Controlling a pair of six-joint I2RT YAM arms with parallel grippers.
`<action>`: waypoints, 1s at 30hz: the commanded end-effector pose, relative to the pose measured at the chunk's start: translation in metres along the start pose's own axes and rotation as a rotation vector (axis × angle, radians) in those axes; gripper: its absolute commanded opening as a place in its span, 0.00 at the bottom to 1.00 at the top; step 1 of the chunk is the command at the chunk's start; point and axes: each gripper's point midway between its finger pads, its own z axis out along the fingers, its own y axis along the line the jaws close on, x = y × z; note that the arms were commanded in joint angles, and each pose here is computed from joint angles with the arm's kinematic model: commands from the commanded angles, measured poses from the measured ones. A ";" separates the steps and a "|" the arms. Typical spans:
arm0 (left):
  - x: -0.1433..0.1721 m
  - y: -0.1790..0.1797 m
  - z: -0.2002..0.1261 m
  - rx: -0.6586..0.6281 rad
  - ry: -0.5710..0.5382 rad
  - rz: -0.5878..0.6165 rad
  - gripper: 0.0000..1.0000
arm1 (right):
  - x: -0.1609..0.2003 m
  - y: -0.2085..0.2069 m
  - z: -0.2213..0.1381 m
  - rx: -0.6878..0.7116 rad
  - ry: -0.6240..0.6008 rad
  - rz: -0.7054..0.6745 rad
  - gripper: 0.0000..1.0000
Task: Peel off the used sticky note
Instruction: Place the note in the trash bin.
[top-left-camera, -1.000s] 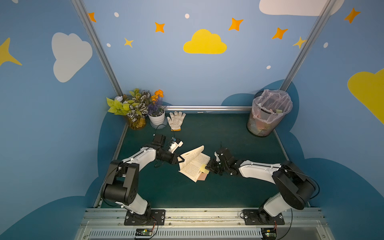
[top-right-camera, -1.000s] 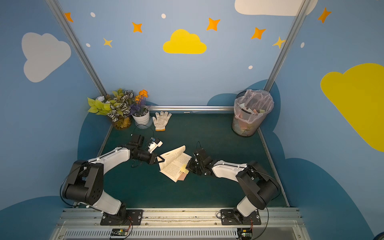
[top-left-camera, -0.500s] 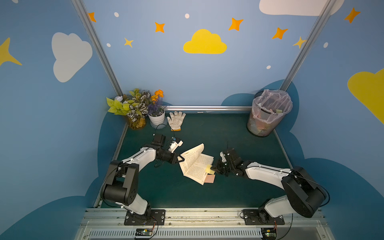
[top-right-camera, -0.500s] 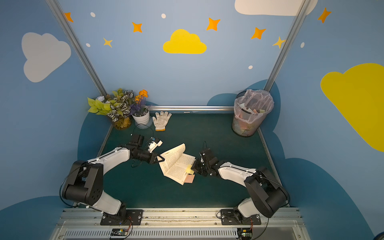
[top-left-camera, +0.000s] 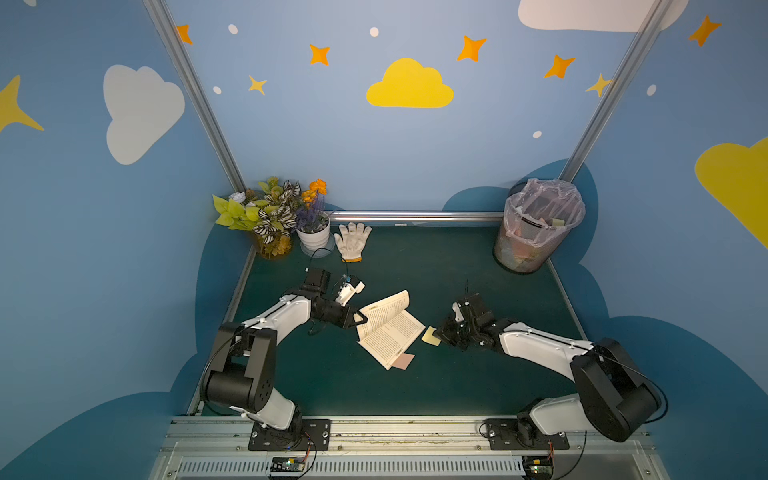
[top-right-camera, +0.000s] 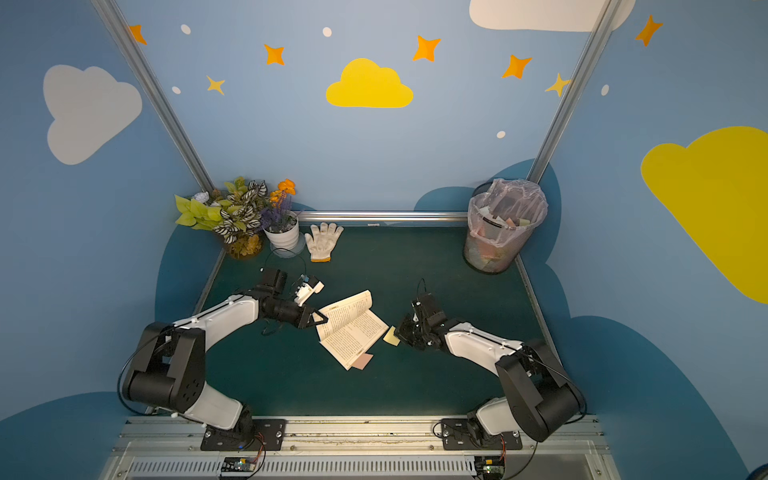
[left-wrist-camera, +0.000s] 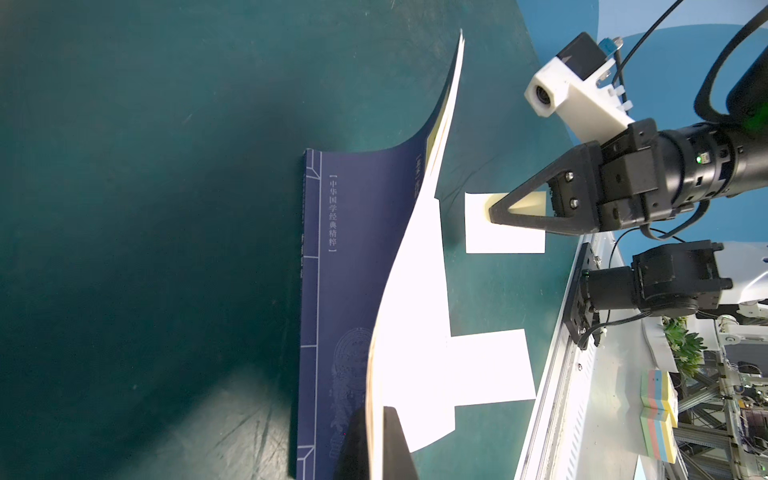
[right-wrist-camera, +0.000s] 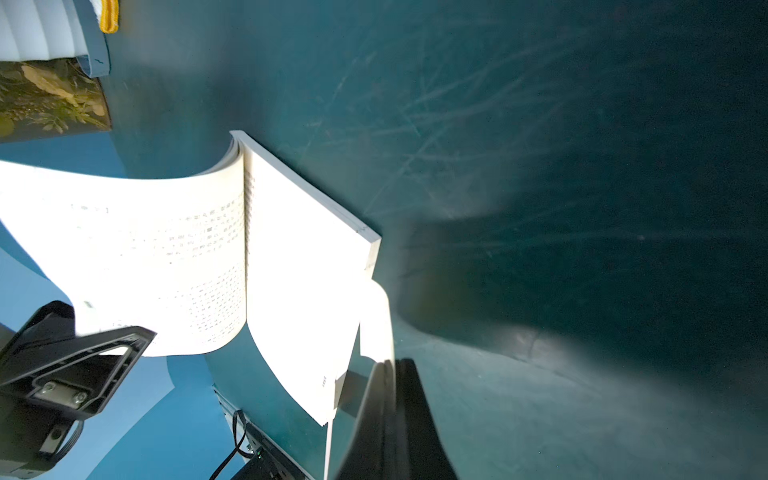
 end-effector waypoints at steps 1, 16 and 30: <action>0.008 0.001 -0.002 -0.014 0.020 -0.024 0.03 | 0.002 -0.007 -0.005 0.011 0.010 -0.003 0.00; 0.008 -0.004 -0.004 -0.024 0.011 0.012 0.03 | -0.066 0.051 -0.160 -0.074 -0.310 -0.149 0.00; 0.010 -0.006 -0.001 -0.037 0.020 0.037 0.03 | -0.208 0.084 -0.357 0.041 -0.825 -0.128 0.00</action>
